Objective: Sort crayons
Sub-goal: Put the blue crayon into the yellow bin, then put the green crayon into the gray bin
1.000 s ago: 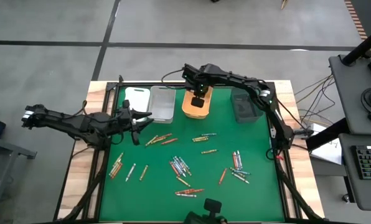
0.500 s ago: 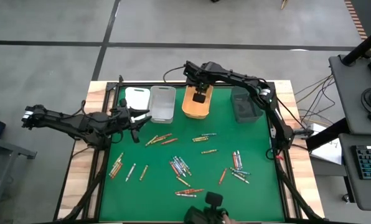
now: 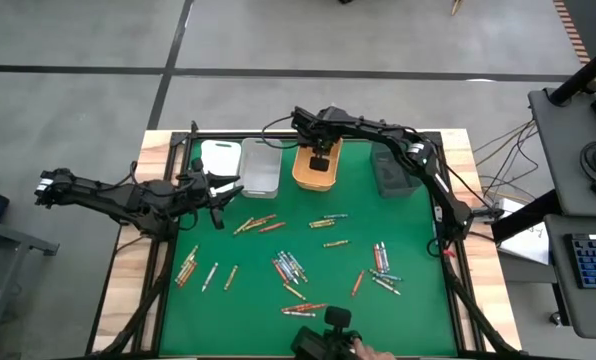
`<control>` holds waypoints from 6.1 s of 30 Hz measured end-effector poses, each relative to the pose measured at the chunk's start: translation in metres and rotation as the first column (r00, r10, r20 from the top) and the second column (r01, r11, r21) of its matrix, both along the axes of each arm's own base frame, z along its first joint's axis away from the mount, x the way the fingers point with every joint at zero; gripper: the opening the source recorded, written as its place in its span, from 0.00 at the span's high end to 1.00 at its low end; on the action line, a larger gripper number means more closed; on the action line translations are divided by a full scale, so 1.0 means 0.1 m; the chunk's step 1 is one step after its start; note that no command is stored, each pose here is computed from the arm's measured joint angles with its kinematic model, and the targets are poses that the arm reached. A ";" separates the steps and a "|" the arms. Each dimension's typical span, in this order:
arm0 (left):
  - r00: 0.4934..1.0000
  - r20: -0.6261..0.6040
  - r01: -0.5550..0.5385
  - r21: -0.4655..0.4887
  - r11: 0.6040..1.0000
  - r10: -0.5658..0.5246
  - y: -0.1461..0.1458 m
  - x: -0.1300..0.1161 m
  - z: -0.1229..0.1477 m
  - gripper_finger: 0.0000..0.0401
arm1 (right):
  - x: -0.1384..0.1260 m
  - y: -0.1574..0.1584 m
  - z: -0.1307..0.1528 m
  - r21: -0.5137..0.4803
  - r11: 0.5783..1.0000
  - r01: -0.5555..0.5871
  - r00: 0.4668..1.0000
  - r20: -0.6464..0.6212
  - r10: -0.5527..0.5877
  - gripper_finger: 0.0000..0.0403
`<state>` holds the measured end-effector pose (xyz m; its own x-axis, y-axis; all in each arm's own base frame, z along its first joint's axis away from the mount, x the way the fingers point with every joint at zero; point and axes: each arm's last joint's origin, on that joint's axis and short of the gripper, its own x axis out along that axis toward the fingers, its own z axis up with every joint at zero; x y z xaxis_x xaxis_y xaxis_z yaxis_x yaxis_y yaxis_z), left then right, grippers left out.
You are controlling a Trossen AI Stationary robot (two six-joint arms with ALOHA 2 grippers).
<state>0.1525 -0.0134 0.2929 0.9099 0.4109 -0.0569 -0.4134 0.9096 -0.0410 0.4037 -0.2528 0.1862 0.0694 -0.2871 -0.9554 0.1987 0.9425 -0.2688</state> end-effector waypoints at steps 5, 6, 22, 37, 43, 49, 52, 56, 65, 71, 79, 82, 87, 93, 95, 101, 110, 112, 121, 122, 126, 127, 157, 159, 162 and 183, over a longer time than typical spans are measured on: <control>1.000 0.000 0.000 0.000 1.000 0.000 0.00 0.00 0.00 0.72 | 0.00 0.00 0.00 -0.002 1.000 -0.005 1.000 0.005 0.005 0.97; 1.000 0.000 0.000 0.000 1.000 0.000 0.00 0.00 0.00 0.72 | 0.01 0.00 0.00 0.002 1.000 -0.007 1.000 0.008 0.007 0.97; 1.000 0.002 0.000 -0.008 1.000 0.000 0.00 0.01 0.00 0.72 | 0.00 0.01 0.04 0.025 1.000 -0.002 1.000 0.012 0.001 0.69; 0.992 0.037 0.128 -0.232 0.964 -0.122 -0.08 0.13 -0.09 0.72 | -0.14 0.60 1.04 0.149 0.989 -0.017 0.978 0.210 -0.015 0.73; 0.985 0.018 0.167 -0.363 0.917 -0.172 -0.18 0.19 -0.14 0.72 | -0.24 1.12 1.43 0.126 0.986 -0.108 0.949 0.309 0.065 0.73; 0.975 -0.054 0.166 -0.483 0.860 -0.218 -0.31 0.27 -0.11 0.72 | -0.40 1.67 1.64 0.087 0.973 -0.215 0.897 0.412 0.161 0.73; 0.962 -0.164 0.088 -0.571 0.816 -0.219 -0.38 0.30 -0.12 0.72 | -0.51 1.90 1.63 0.085 0.965 -0.246 0.872 0.453 0.183 0.73; 0.921 -0.325 -0.040 -0.632 0.774 -0.217 -0.52 0.33 -0.14 0.72 | -0.66 2.17 1.59 0.081 0.958 -0.277 0.839 0.506 0.200 0.73; 0.751 -0.617 -0.336 -0.663 0.669 -0.235 -0.90 0.37 -0.29 0.72 | -0.86 2.47 1.46 0.093 0.944 -0.317 0.790 0.577 0.208 0.75; 0.647 -0.721 -0.496 -0.646 0.581 -0.249 -1.15 0.45 -0.58 0.72 | -0.84 2.49 1.36 0.091 0.942 -0.324 0.789 0.575 0.215 0.77; 0.579 -0.795 -0.591 -0.564 0.577 -0.184 -1.29 0.59 -0.86 0.64 | -0.83 2.49 1.31 0.090 0.940 -0.329 0.796 0.562 0.225 0.79; 0.544 -0.824 -0.614 -0.520 0.594 -0.159 -1.33 0.63 -0.99 0.59 | -0.83 2.49 1.30 0.090 0.940 -0.330 0.796 0.562 0.225 0.80; 0.492 -0.862 -0.643 -0.456 0.616 -0.124 -1.36 0.68 -1.17 0.53 | -0.83 2.49 1.30 0.090 0.940 -0.329 0.796 0.561 0.225 0.80; 0.445 -0.891 -0.664 -0.392 0.636 -0.085 -1.38 0.72 -1.34 0.55 | -0.83 2.49 1.30 0.090 0.940 -0.330 0.796 0.562 0.226 0.80; 0.433 -0.898 -0.670 -0.377 0.640 -0.076 -1.39 0.73 -1.38 0.56 | -0.83 2.49 1.30 0.090 0.939 -0.331 0.795 0.564 0.226 0.80; 0.403 -0.914 -0.681 -0.338 0.649 -0.053 -1.40 0.74 -1.49 0.60 | -0.82 2.49 1.31 0.085 0.940 -0.332 0.788 0.573 0.226 0.80; 0.394 -0.918 -0.683 -0.322 0.655 -0.039 -1.41 0.76 -1.55 0.66 | -0.82 2.49 1.31 0.085 0.939 -0.332 0.786 0.575 0.226 0.80; 0.396 -0.917 -0.683 -0.324 0.655 -0.040 -1.41 0.76 -1.55 0.69 | -0.81 2.49 1.31 0.085 0.939 -0.332 0.786 0.575 0.226 0.80; 0.406 -0.913 -0.667 -0.329 0.668 -0.045 -1.42 0.77 -1.55 0.91 | -0.82 2.49 1.31 0.086 0.940 -0.331 0.788 0.572 0.226 0.80; 0.405 -0.913 -0.663 -0.328 0.673 -0.047 -1.41 0.77 -1.55 0.94 | -0.82 2.49 1.31 0.086 0.939 -0.332 0.788 0.572 0.226 0.80; 0.408 -0.911 -0.639 -0.336 0.691 -0.066 -1.40 0.76 -1.51 0.98 | -0.82 2.49 1.30 0.081 0.938 -0.337 0.787 0.570 0.234 0.80; 0.407 -0.911 -0.632 -0.336 0.698 -0.071 -1.39 0.75 -1.49 0.98 | -0.82 2.49 1.30 0.081 0.938 -0.338 0.787 0.570 0.234 0.80; 0.647 -0.761 -0.256 -0.279 0.925 -0.051 0.40 0.73 -0.20 1.00 | -0.94 2.49 1.11 0.159 0.946 -0.283 0.878 0.441 0.188 0.80; 0.620 -0.784 -0.237 -0.228 0.944 -0.034 0.59 0.77 -0.18 1.00 | -0.95 2.49 1.06 0.163 0.946 -0.280 0.884 0.429 0.188 0.80; 0.579 -0.815 -0.174 -0.143 0.974 -0.016 0.85 0.82 -0.16 1.00 | -0.96 2.49 1.01 0.168 0.946 -0.278 0.891 0.414 0.188 0.80; 0.283 -0.940 0.276 -0.108 0.955 -0.188 2.01 1.42 -0.52 1.00 | -0.96 2.49 1.00 0.174 0.949 -0.264 0.892 0.418 0.171 0.80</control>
